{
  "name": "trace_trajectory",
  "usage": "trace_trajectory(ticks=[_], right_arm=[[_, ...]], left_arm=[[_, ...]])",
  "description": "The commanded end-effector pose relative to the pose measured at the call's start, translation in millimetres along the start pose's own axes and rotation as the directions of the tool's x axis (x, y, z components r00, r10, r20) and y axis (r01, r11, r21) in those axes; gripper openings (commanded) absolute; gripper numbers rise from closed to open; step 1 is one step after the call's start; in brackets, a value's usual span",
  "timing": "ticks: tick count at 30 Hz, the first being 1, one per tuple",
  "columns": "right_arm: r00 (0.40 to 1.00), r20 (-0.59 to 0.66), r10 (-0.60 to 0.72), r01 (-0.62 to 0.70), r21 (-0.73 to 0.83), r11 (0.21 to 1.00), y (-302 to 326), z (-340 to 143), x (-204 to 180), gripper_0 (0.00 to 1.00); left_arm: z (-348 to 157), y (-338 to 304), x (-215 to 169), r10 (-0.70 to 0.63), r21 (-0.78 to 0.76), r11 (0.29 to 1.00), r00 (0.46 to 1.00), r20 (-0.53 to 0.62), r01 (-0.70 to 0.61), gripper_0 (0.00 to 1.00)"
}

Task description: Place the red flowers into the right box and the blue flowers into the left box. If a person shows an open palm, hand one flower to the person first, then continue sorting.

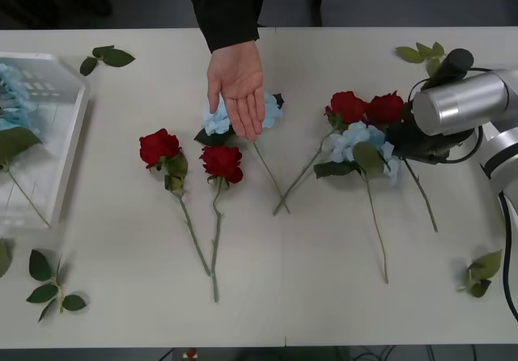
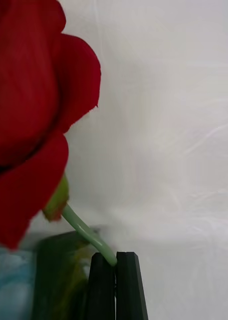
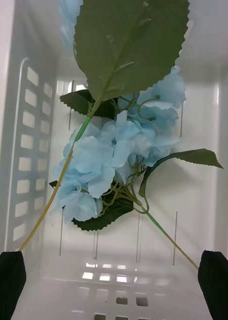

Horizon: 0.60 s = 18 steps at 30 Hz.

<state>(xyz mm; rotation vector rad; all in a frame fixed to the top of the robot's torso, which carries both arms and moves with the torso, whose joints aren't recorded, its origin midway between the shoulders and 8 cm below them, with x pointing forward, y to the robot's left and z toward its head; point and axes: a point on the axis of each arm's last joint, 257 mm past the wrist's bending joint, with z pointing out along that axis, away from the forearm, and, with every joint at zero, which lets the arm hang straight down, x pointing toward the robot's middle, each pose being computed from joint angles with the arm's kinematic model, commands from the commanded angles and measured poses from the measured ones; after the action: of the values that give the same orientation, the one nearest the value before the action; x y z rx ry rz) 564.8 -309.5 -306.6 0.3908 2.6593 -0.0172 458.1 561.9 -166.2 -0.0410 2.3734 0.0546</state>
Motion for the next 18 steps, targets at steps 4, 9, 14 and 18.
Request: trace_trajectory(ticks=[4,9,14,18], right_arm=[[0.994,0.108,0.018,-0.011,-0.062,0.998,-5,-74,-60,0.0],[0.989,0.147,-0.009,0.026,-0.115,0.993,6,-119,-75,0.0],[0.966,0.239,-0.096,0.155,-0.243,0.957,36,-173,-92,0.0],[0.892,0.413,-0.182,0.336,-0.337,0.88,79,-230,-110,0.0]], left_arm=[[-15,13,-16,0.032,-0.043,0.999,0.999,0.026,-0.031,1.0],[-15,14,-16,0.035,-0.045,0.998,0.999,0.026,-0.034,1.0],[-15,14,-16,0.035,-0.046,0.998,0.999,0.026,-0.034,1.0],[-15,14,-15,0.034,-0.045,0.998,0.999,0.024,-0.033,1.0]])
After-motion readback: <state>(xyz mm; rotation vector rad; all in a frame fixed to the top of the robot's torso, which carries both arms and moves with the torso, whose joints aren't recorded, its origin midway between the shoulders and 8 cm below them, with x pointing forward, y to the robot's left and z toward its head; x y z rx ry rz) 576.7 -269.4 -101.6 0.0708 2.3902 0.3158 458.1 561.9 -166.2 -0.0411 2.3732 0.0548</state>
